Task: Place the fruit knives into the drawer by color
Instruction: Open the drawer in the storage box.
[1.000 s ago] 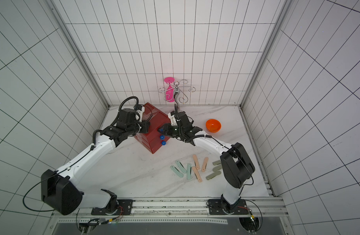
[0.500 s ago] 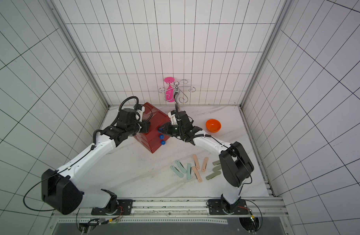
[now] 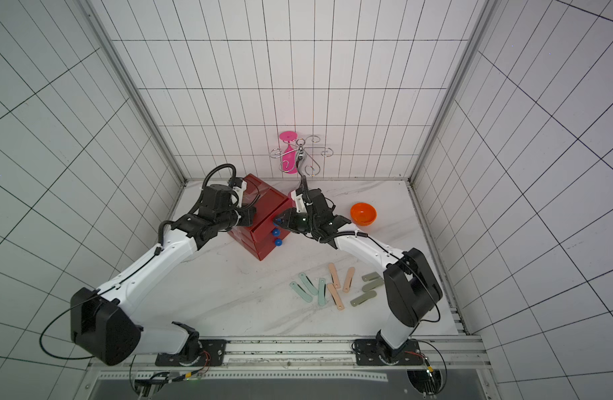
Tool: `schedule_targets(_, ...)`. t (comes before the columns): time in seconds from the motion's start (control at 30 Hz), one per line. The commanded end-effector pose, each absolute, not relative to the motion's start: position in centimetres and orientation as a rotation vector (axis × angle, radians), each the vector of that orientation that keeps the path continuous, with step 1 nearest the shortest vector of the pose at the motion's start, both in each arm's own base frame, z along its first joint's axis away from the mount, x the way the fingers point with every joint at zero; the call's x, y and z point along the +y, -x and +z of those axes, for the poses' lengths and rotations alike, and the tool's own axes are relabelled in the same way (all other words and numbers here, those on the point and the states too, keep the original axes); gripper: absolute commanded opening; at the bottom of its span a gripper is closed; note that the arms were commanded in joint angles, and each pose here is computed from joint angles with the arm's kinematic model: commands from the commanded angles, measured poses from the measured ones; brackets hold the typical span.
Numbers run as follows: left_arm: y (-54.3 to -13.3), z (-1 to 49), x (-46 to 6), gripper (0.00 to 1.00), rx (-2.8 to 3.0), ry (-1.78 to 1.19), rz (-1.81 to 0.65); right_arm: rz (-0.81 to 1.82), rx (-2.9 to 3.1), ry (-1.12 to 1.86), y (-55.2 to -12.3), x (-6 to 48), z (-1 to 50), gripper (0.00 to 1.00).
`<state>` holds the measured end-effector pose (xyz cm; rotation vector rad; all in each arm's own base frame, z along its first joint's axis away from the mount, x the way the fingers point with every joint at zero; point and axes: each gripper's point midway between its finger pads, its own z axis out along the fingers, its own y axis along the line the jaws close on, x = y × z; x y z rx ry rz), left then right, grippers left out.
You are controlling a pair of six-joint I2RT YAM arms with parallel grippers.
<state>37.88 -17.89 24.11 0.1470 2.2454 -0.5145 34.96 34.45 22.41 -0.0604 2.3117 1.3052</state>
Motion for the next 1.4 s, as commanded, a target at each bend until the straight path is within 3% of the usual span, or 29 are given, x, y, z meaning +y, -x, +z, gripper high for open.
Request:
schedule_targets(0.0, -36.5, 20.6, -17.2, 0.00, 2.383, -0.150, -0.469, 1.271, 2.258, 0.059, -34.4, 32.3, 23.6, 0.05)
schedule_targets(0.73, -36.5, 20.1, -17.3, 0.00, 2.399, -0.148, -0.467, 1.182, 2.379, -0.036, -31.3, 27.3, 18.8, 0.07)
schedule_targets(1.37, -36.5, 19.9, -17.4, 0.00, 2.407, -0.152, -0.474, 1.159, 2.372, 0.035, -30.2, 26.8, 20.2, 0.32)
